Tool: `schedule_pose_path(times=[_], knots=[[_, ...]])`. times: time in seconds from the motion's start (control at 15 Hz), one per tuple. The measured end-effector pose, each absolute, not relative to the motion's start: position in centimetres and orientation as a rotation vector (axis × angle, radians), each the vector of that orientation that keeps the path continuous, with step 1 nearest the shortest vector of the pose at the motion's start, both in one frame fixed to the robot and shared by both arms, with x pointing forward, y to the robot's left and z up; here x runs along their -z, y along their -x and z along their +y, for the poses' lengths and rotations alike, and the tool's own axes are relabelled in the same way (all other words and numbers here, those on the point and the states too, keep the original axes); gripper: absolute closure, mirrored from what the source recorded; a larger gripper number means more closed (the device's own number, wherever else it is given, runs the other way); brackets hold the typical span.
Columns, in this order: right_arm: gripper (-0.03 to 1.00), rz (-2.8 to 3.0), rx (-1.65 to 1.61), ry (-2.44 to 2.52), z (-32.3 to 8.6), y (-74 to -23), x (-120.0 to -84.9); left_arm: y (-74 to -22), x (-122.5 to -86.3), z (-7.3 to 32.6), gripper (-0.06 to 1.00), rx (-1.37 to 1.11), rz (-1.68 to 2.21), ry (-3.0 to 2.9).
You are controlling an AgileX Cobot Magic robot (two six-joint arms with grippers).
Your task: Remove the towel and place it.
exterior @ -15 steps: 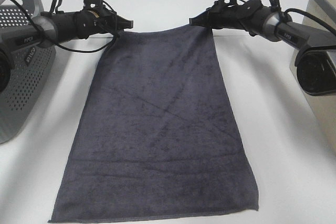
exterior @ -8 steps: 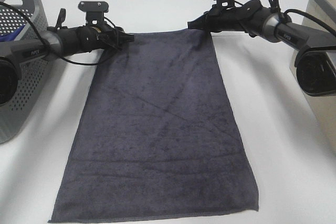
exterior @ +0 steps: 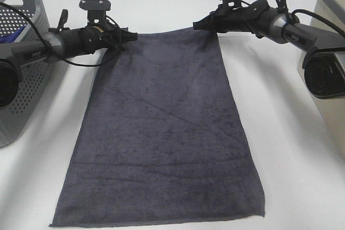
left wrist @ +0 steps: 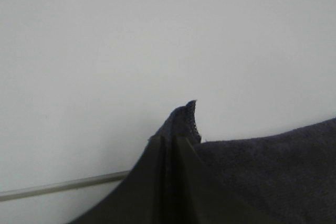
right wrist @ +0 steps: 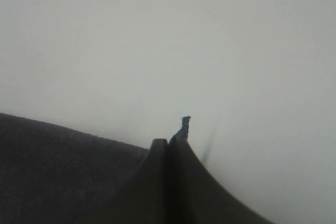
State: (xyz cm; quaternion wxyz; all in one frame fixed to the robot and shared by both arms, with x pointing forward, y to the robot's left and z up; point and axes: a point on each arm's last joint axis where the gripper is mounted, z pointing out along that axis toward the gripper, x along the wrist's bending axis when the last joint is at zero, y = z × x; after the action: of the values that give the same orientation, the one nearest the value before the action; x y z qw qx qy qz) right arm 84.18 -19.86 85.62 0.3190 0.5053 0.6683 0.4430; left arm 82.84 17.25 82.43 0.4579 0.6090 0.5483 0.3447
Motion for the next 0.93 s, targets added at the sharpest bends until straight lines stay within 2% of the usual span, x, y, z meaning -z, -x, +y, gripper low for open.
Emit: schedule_pose_path(times=[0.27, 0.4, 0.47, 0.53, 0.6, 0.67, 0.73, 0.8, 0.93], knots=[[0.95, 1.733, -1.162, -1.326, -20.0, -84.3, -85.7, -83.0, -82.9, 17.3, 0.91, -0.880, 1.328, -1.468], [0.93, 1.730, -1.163, -1.328, -20.0, -84.3, -85.8, -83.0, -82.9, 17.3, 0.83, -0.881, 1.327, -1.470], [0.87, 1.737, -1.164, -1.328, -20.0, -84.3, -85.7, -83.0, -82.9, 17.3, 0.71, -0.881, 1.327, -1.469], [0.76, 1.753, -1.166, -1.330, -19.9, -84.2, -85.6, -83.0, -82.9, 17.3, 0.57, -0.879, 1.331, -1.458], [0.59, 1.770, -1.168, -1.332, -19.8, -84.1, -85.5, -83.0, -83.0, 17.3, 0.42, -0.876, 1.335, -1.437], [0.42, 1.791, -1.171, -1.335, -19.7, -84.0, -85.4, -83.0, -83.0, 17.4, 0.31, -0.868, 1.344, -1.423], [0.31, 1.821, -1.164, -1.327, -19.6, -83.9, -85.3, -83.0, -83.0, 17.3, 0.24, -0.860, 1.350, -1.425], [0.26, 1.877, -1.143, -1.309, -19.6, -83.8, -85.1, -83.0, -83.0, 17.3, 0.21, -0.842, 1.361, -1.447], [0.23, 2.008, -1.104, -1.262, -19.5, -83.2, -85.8, -82.8, -83.6, 17.1, 0.20, -0.796, 1.383, -1.507]])
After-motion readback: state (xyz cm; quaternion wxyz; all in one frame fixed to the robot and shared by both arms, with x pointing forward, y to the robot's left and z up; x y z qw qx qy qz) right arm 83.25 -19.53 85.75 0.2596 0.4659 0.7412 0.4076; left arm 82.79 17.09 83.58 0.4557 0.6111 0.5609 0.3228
